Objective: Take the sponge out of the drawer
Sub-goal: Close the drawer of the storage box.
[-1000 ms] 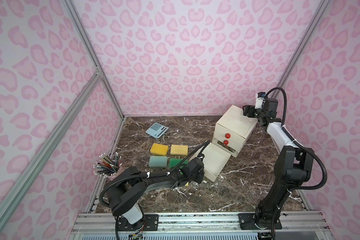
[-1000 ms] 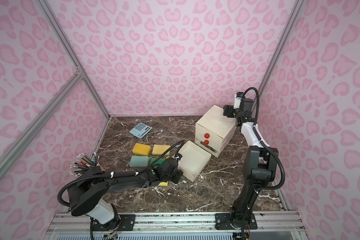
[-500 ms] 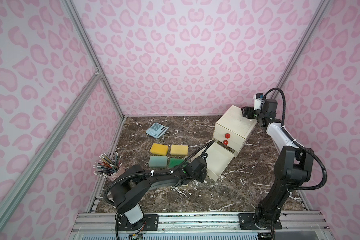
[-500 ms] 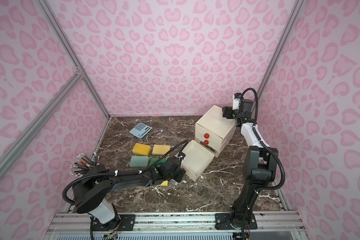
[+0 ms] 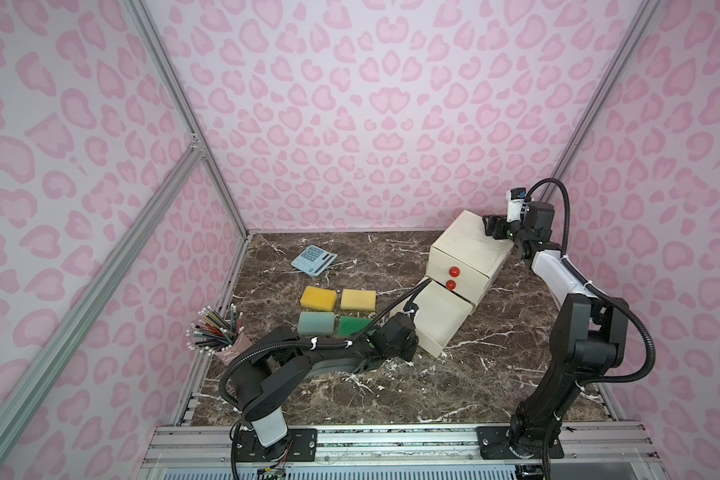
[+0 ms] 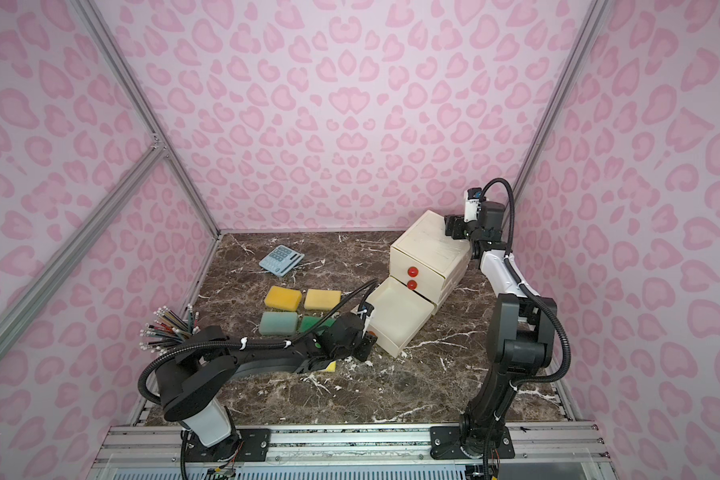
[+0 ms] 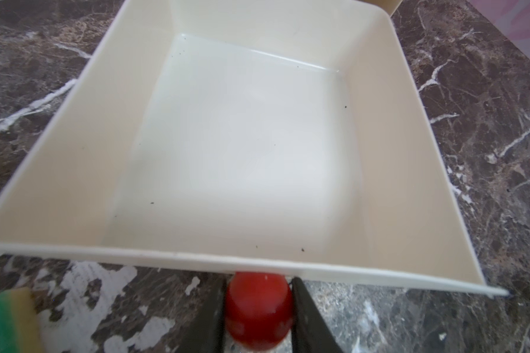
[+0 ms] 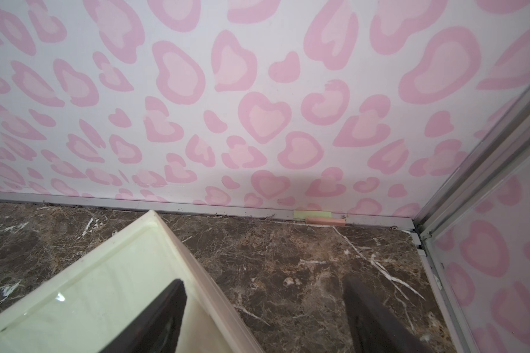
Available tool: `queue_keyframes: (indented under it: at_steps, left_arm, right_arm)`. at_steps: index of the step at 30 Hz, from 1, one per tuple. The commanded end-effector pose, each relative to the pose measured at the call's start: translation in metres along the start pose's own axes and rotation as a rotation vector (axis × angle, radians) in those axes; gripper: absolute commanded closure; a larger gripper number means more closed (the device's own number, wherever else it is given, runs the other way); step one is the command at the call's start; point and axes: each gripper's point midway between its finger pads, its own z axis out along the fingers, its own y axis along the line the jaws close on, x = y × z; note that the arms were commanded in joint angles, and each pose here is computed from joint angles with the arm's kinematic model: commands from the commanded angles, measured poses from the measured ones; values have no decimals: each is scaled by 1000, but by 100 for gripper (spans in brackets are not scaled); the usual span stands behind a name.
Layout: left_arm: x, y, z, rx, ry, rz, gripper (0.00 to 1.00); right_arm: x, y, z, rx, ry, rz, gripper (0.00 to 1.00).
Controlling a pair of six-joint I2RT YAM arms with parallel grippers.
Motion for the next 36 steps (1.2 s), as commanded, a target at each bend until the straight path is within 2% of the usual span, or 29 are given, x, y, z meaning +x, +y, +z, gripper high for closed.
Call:
queue_keyframes:
  at_steps: [1,11,21,26,36]
  left_arm:
    - [-17,-8,6,24,-56,-1,95]
    - [-1,1,36,-15,18,46,96]
    - [1,12,49,-17,14,33,97]
    - [-12,16,53,-36,8,53,96]
    - [-54,24,73,7,-53,30,95]
  right_arm:
    - [73,12,3,-40,257,93,18]
    - [107,17,7,-27,374,41,20]
    - [121,20,11,-22,413,24,22]
    - [121,22,11,-24,410,21,22]
    - [131,35,12,-53,436,-1,22]
